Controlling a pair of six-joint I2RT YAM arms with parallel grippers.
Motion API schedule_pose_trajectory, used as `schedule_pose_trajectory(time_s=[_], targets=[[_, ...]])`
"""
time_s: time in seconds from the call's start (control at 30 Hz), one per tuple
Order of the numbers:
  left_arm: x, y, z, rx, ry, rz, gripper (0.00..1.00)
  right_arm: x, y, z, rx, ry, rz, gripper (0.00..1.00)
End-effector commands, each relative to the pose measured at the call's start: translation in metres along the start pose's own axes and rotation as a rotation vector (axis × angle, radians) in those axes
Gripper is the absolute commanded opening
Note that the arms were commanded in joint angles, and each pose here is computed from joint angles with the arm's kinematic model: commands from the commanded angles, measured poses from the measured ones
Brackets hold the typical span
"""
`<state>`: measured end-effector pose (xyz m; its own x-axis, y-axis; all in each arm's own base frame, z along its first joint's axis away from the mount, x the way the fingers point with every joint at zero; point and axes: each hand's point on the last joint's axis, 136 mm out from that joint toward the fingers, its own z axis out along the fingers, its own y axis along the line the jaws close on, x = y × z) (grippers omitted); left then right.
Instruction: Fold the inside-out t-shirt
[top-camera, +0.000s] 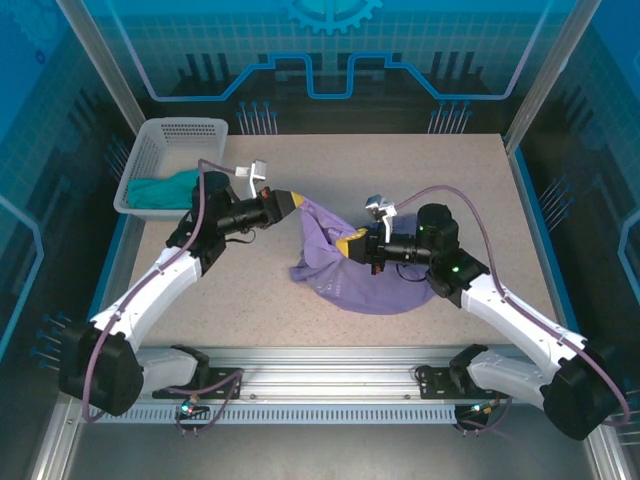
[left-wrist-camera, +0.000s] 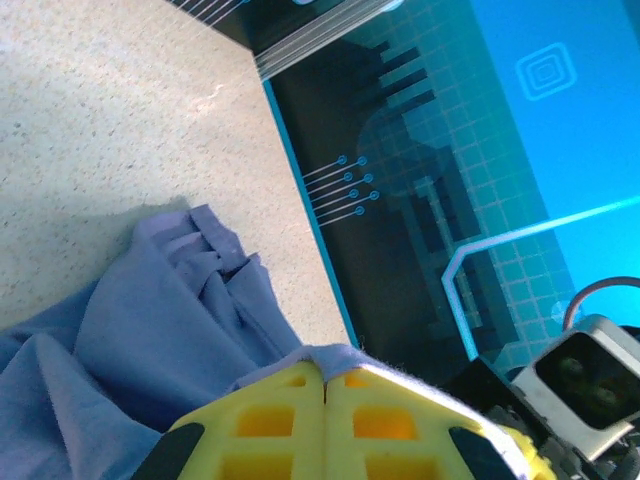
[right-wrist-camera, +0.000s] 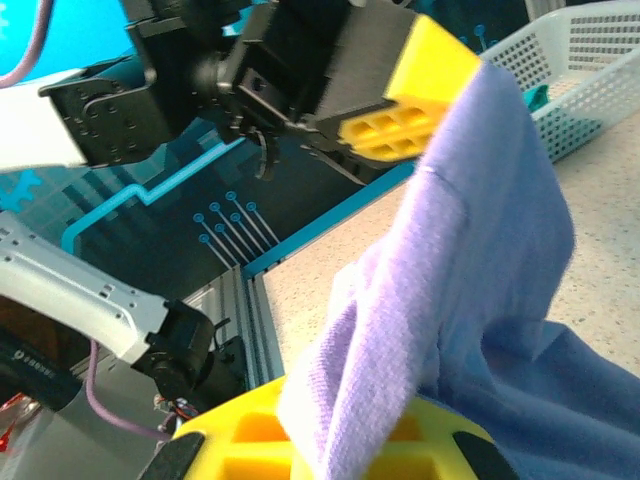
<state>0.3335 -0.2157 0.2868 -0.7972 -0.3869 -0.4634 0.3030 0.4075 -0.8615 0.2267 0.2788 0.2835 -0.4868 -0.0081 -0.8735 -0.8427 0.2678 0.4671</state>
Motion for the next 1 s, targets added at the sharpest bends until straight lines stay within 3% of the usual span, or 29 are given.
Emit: schedule_pose_trajectory(time_s=[0.0, 0.1, 0.17, 0.3, 0.37, 0.47, 0.6, 0.77, 0.97], targets=[[0.009, 0.025, 0.003, -0.076, 0.038, -0.019, 0.05, -0.019, 0.017, 0.002, -0.106, -0.029, -0.087, 0.03], [0.016, 0.033, 0.003, -0.108, 0.069, -0.007, 0.17, -0.02, 0.011, 0.006, -0.093, -0.02, -0.086, 0.03], [0.018, 0.037, -0.003, -0.148, 0.065, 0.024, 0.32, -0.021, 0.008, 0.006, -0.085, -0.013, -0.092, 0.02], [0.013, 0.034, -0.027, -0.235, -0.031, 0.153, 0.51, -0.02, 0.002, 0.006, -0.061, 0.006, -0.091, 0.02], [0.018, 0.017, -0.033, -0.201, -0.065, 0.234, 0.56, -0.02, 0.0, 0.006, -0.053, 0.01, -0.092, 0.02], [0.04, -0.029, -0.029, -0.012, -0.01, 0.344, 0.65, -0.019, 0.0, 0.006, -0.054, 0.016, -0.101, 0.02], [0.061, -0.064, -0.016, 0.164, 0.131, 0.335, 0.66, -0.018, -0.003, 0.006, -0.043, 0.019, -0.11, 0.01], [0.072, -0.073, 0.0, 0.235, 0.222, 0.297, 0.64, -0.018, -0.002, 0.005, -0.045, 0.019, -0.111, 0.01], [0.075, -0.081, 0.008, 0.286, 0.245, 0.282, 0.45, -0.014, -0.002, 0.003, -0.04, 0.023, -0.105, 0.01]])
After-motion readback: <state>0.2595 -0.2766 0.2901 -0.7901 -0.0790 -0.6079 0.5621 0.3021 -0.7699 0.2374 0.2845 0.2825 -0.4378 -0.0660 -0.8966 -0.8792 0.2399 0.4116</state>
